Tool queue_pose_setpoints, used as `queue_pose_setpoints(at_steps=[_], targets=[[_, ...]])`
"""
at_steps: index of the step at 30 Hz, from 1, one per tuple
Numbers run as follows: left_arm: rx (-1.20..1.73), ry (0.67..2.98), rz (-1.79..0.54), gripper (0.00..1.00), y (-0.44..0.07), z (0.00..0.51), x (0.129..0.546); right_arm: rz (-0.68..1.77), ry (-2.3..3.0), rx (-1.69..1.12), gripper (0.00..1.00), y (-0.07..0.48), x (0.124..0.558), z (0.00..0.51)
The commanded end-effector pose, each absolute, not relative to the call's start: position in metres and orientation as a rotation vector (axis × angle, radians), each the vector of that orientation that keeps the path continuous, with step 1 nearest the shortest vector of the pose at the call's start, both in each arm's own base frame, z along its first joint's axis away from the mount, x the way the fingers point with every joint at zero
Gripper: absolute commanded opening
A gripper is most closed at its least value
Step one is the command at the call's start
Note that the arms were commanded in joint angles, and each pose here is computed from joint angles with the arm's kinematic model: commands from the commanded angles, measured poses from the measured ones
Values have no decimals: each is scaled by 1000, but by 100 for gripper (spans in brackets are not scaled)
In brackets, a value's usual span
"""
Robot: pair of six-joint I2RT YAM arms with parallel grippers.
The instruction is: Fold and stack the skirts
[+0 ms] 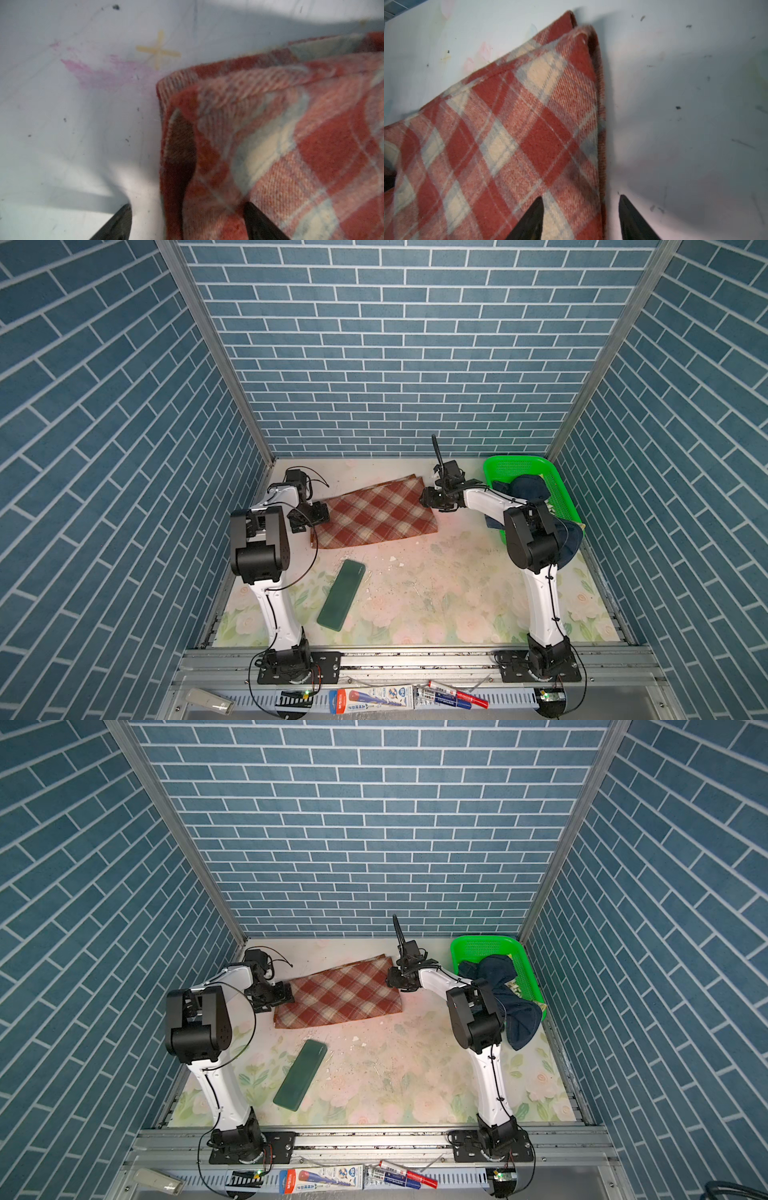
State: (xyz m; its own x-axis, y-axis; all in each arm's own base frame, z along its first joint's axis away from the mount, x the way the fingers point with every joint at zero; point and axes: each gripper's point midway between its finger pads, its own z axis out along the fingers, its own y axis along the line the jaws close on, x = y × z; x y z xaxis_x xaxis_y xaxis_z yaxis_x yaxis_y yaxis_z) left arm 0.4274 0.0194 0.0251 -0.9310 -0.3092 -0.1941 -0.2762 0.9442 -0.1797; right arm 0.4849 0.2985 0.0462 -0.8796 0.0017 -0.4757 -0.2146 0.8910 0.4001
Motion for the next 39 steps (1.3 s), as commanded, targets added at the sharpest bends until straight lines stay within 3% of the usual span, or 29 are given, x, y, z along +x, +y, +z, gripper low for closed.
queue_pose_setpoints(at_steps=[1,7,11,16,28,39], targets=[[-442,2962,-157,81,17,1,412,611,2627,-65,56,296,477,24],[-438,2979,-175,62,7,-10,414,608,2656,-2,55,295,469,6],[-437,2982,-184,39,4,-12,416,613,2664,17,55,294,467,1],[-434,2952,-183,0,5,-4,424,619,2668,36,54,293,465,-2],[-328,2784,84,0,27,90,445,621,2609,139,52,281,452,13],[-64,2715,345,0,-30,147,473,773,2540,210,48,308,436,19]])
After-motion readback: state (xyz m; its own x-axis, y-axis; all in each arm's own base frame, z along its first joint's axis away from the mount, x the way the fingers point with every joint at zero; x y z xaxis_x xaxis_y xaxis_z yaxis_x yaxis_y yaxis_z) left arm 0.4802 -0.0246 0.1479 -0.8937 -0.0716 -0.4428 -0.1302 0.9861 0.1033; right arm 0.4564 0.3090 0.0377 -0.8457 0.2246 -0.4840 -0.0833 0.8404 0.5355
